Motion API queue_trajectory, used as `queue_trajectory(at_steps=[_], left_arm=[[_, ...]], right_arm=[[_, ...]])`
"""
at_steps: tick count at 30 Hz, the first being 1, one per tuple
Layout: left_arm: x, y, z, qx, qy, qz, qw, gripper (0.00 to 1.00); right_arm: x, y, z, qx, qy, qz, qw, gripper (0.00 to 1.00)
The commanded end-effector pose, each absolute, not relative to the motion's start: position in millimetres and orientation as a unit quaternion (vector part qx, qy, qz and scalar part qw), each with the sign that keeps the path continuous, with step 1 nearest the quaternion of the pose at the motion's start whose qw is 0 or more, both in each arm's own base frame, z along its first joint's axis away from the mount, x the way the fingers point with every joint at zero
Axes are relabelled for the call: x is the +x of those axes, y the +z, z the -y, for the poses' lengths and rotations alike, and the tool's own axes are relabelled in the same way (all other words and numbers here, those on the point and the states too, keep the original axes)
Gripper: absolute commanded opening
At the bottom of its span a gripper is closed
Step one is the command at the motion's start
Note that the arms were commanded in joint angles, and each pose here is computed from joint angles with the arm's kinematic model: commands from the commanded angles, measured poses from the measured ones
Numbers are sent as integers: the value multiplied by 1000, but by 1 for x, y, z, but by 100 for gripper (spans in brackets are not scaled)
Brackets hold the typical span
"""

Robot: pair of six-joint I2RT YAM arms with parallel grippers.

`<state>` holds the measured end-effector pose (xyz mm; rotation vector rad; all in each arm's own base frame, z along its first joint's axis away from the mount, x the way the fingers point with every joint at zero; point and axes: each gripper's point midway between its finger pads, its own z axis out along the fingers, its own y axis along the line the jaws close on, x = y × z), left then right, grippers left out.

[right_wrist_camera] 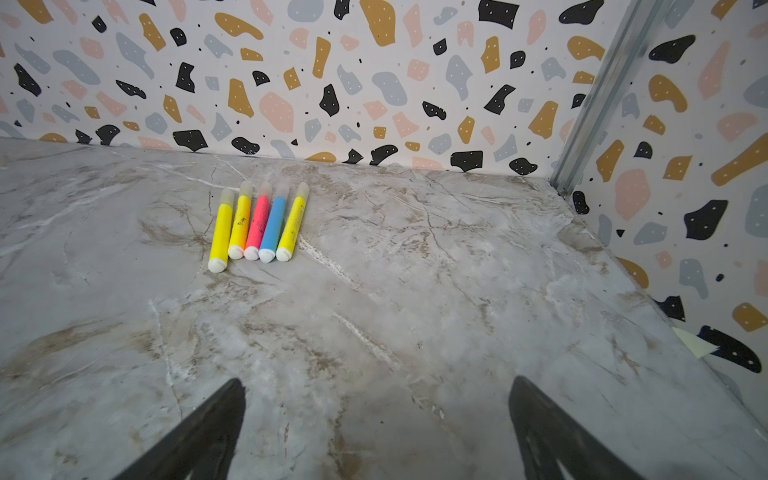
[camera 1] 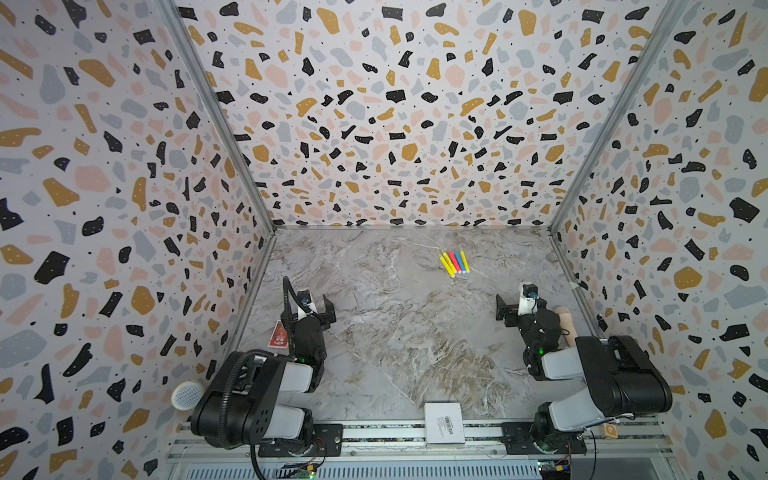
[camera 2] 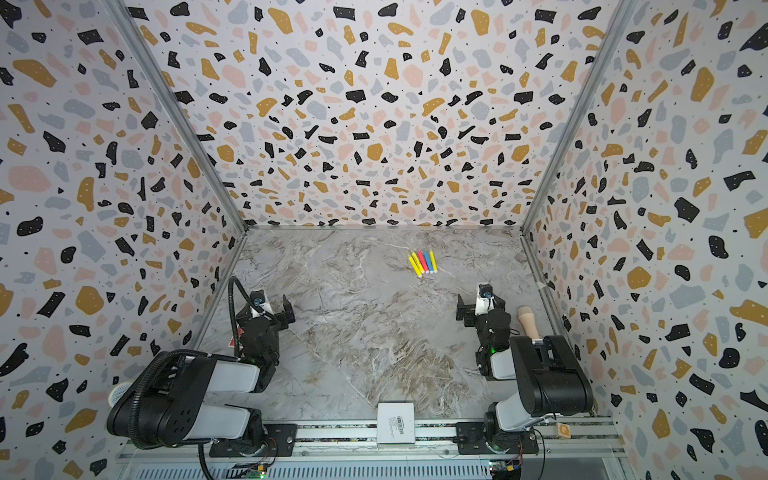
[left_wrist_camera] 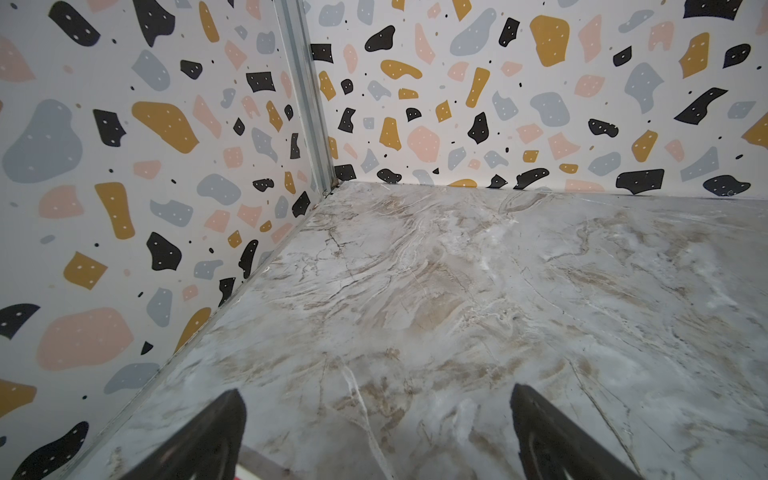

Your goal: Insert the pens into the pen caps

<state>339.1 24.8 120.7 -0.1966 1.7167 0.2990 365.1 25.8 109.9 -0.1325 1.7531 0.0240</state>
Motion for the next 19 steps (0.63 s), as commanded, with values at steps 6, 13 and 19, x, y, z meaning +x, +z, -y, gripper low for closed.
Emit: queue_trajectory(at_steps=[6, 13, 19], left_arm=[[344, 135, -25, -90, 127, -736, 659, 100], [348, 132, -23, -84, 123, -741, 655, 100], [345, 135, -25, -87, 123, -737, 658, 99]], right_arm=[[370, 121, -28, -65, 9, -758, 649, 99], [370, 122, -28, -65, 9, -758, 649, 99], [370, 121, -29, -65, 7, -759, 648, 99]])
